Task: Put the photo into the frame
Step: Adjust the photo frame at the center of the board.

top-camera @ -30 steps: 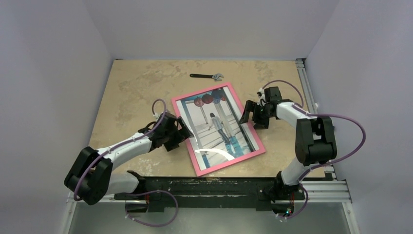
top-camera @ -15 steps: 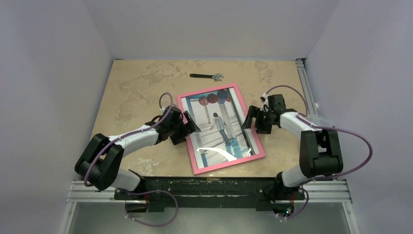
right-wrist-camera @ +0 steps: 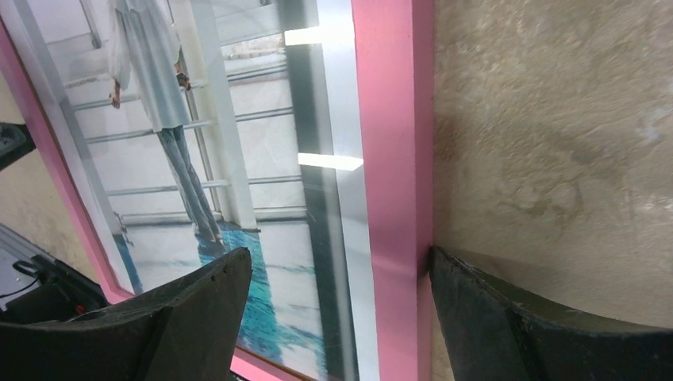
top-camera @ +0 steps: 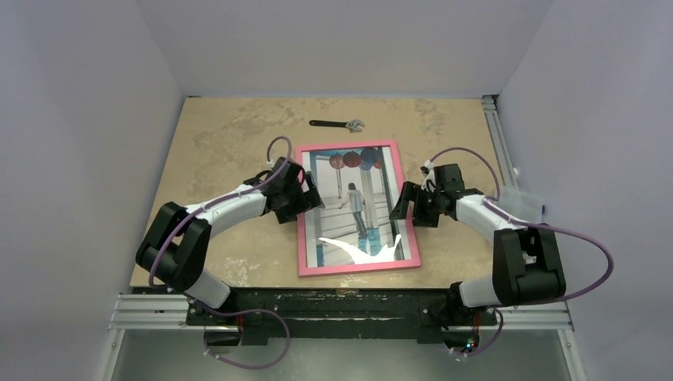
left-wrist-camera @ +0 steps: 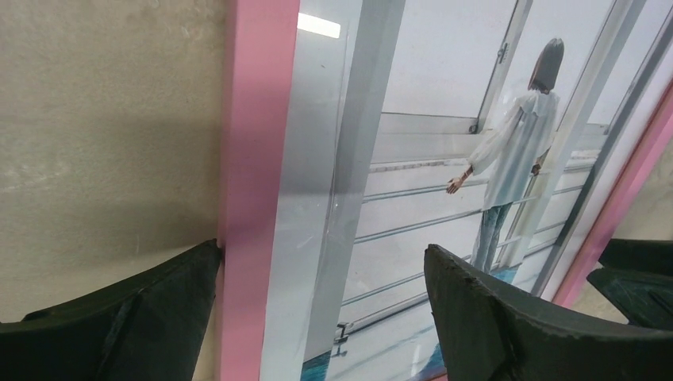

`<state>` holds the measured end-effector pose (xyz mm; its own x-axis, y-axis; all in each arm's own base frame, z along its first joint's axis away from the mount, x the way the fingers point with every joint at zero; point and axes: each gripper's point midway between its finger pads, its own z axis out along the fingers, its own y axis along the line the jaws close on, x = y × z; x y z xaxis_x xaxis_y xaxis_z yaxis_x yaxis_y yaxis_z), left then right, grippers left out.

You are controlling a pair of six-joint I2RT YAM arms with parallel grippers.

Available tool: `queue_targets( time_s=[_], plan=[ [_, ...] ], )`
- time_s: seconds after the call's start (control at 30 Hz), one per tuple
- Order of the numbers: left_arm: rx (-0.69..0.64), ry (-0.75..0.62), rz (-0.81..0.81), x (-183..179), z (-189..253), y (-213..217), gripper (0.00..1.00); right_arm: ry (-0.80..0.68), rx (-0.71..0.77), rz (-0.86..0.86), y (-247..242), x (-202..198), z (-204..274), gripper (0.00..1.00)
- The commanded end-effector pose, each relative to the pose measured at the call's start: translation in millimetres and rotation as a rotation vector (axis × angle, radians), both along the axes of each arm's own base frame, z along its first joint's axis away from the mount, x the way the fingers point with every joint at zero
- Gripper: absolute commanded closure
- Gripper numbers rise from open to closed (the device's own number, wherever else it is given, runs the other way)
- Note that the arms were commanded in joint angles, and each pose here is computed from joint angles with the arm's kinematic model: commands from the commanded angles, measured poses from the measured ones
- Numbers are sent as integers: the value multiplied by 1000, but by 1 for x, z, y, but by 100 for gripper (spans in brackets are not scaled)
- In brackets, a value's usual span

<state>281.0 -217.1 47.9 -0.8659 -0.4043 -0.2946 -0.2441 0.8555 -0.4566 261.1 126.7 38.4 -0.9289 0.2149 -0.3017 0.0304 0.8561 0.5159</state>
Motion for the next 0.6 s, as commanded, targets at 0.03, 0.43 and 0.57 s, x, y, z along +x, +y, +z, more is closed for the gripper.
queue_targets(
  time_s=[0.03, 0.43, 0.57],
  plan=[
    [-92, -105, -76, 27, 41, -26, 5, 241, 106, 59, 23, -65, -16, 19],
    [-64, -87, -82, 13, 35, -14, 4, 141, 3, 57, 11, -41, -1, 14],
    [-28, -131, -56, 6, 50, 2, 3, 58, -68, 52, 1, -22, 22, 12]
  ],
)
